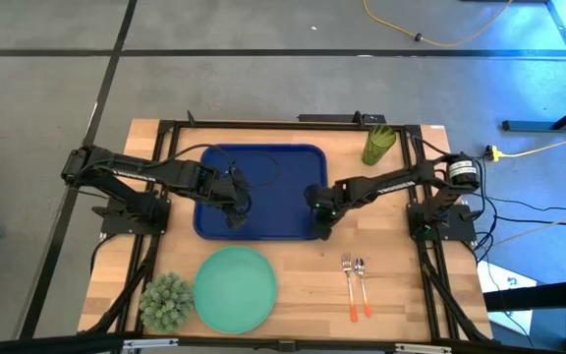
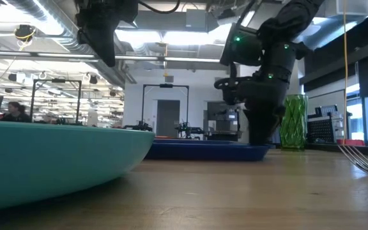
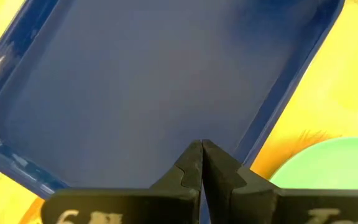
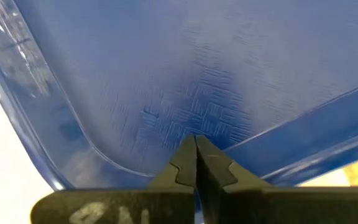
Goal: Pick and place plate/cup/fork/spoon on tray
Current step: Adjust the blue serving tray, then put the red cup on the top right of the blue serving tray
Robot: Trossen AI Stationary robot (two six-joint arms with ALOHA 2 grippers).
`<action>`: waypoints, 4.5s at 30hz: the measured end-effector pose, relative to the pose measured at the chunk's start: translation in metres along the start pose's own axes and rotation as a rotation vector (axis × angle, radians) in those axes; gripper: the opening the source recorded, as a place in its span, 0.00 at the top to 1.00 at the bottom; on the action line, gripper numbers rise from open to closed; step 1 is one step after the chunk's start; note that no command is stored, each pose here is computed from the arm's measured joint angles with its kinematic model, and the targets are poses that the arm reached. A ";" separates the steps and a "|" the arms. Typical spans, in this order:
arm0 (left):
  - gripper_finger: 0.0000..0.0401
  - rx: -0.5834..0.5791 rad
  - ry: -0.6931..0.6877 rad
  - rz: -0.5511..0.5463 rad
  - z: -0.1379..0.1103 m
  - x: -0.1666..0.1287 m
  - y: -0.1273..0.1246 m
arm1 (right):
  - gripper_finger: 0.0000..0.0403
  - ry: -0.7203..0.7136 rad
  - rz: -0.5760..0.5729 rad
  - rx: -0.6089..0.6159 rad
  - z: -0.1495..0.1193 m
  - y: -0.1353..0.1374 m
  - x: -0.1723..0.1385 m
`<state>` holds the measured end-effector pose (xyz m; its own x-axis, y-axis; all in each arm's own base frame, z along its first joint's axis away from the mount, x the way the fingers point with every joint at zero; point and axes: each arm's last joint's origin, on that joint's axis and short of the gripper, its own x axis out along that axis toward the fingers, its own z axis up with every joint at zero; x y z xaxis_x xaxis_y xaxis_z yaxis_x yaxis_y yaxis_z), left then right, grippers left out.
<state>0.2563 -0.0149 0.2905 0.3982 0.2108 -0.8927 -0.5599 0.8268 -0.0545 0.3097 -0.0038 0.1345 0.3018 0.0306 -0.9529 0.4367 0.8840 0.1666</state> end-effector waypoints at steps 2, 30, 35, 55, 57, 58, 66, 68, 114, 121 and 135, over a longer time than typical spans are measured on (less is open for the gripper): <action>1.00 0.000 0.000 0.000 0.000 0.000 0.000 | 1.00 0.017 -0.006 0.003 -0.003 0.002 0.000; 1.00 0.008 -0.002 0.003 0.000 0.000 0.000 | 1.00 0.202 -0.032 0.060 -0.029 0.016 -0.002; 1.00 0.008 -0.002 0.003 0.000 0.000 0.000 | 1.00 0.214 -0.015 0.046 -0.032 0.020 -0.002; 1.00 0.013 -0.009 0.009 0.000 0.000 -0.001 | 1.00 0.111 -0.131 -0.143 0.010 0.045 -0.061; 1.00 0.021 -0.009 0.008 -0.001 0.000 -0.001 | 1.00 0.097 -0.124 -0.141 0.014 0.047 -0.065; 1.00 0.028 -0.009 0.007 -0.001 0.000 -0.002 | 1.00 0.085 -0.120 -0.140 0.016 0.048 -0.067; 1.00 0.034 -0.015 0.015 -0.001 0.000 -0.001 | 1.00 0.006 -0.286 -0.119 0.021 0.039 -0.073; 1.00 0.034 -0.015 0.015 -0.001 0.000 -0.001 | 0.99 0.006 -0.287 -0.103 0.024 0.037 -0.077; 1.00 -0.015 -0.030 0.014 0.004 0.001 0.002 | 0.76 0.206 -0.425 0.417 0.077 -0.147 -0.206; 1.00 -0.065 -0.031 0.031 0.010 0.003 0.011 | 0.76 0.212 -0.403 0.499 0.072 -0.176 -0.212; 1.00 -0.093 -0.033 0.046 0.014 0.005 0.018 | 0.76 0.213 -0.323 0.555 0.070 -0.187 -0.214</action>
<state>0.2585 0.0082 0.2914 0.3937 0.2656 -0.8800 -0.6422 0.7644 -0.0566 0.2228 -0.2081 0.3248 -0.0663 -0.0537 -0.9964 0.8645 0.4955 -0.0842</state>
